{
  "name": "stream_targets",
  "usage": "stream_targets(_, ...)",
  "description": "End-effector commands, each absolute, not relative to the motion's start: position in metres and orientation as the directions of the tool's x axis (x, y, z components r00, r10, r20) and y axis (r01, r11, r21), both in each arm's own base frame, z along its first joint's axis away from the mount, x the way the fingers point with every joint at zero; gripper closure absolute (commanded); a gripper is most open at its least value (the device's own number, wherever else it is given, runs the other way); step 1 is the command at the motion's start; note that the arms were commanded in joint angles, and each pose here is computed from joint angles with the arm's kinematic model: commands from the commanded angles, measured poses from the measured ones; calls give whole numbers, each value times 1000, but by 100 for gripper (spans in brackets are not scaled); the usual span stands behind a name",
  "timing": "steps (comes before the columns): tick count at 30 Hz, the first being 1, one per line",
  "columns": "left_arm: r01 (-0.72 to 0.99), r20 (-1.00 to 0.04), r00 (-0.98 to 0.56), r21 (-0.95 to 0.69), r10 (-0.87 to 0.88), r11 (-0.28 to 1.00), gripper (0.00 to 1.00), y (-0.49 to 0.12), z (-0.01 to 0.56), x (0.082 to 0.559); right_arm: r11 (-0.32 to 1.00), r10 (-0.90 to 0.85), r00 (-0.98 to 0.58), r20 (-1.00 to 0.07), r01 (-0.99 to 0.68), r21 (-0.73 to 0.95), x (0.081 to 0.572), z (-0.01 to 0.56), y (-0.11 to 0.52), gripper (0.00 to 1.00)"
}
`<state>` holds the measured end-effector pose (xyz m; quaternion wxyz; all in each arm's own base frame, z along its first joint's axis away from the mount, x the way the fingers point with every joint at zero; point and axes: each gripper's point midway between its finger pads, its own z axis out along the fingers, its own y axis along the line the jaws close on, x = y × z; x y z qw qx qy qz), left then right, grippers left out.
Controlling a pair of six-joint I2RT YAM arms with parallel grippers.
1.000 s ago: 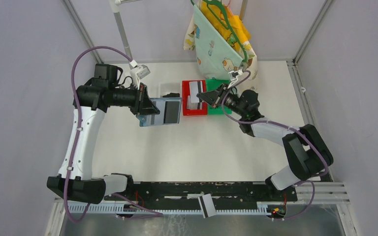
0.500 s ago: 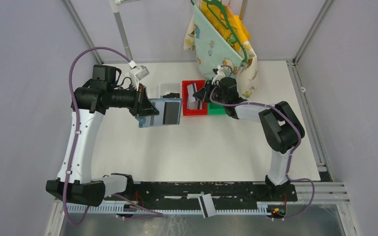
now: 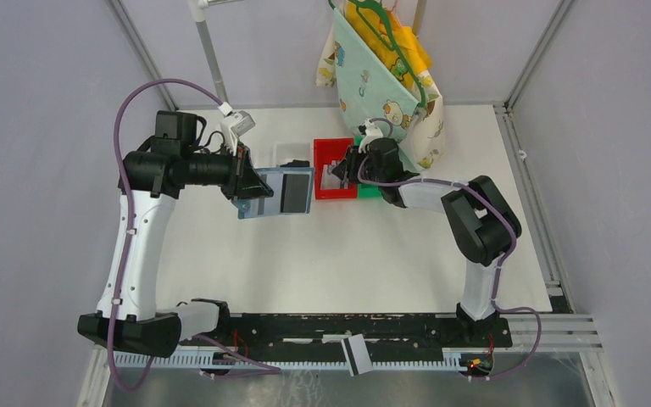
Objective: Take the credit cards out of the card holder
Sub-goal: Place the credit card in the storage box, then remove the credit card from the card holder.
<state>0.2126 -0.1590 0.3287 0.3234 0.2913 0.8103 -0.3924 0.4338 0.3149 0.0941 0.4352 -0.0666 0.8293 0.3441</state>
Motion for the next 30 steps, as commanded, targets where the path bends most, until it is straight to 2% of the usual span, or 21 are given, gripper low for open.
stream_targets(1,783,-811,-544,-397,218,479,92,-163,350,206,752,200,-464,-863,-492,438,433,163,316,58)
stream_targets(3,788,-814,-539,-396,218,471,93,-163,351,205,715,213,-422,-881,-547,435,416,189,318,49)
stream_targets(8,798,-833,-518,-390,193,460,93,-166,360,208,490,330,-354,-875,-728,479,338,259,320,13)
stream_targets(11,789,-837,-524,-408,158,458,94,-170,366,213,317,418,-349,-839,-809,495,288,290,313,2)
stream_targets(16,785,-843,-528,-440,100,437,95,-176,374,218,19,602,-388,-698,-867,498,222,341,296,2)
stream_targets(19,783,-840,-536,-458,82,422,95,-178,379,217,-92,639,-434,-635,-863,496,201,357,301,2)
stream_targets(30,787,-834,-547,-484,73,382,94,-181,385,207,-81,673,-500,-546,-783,617,212,347,349,2)
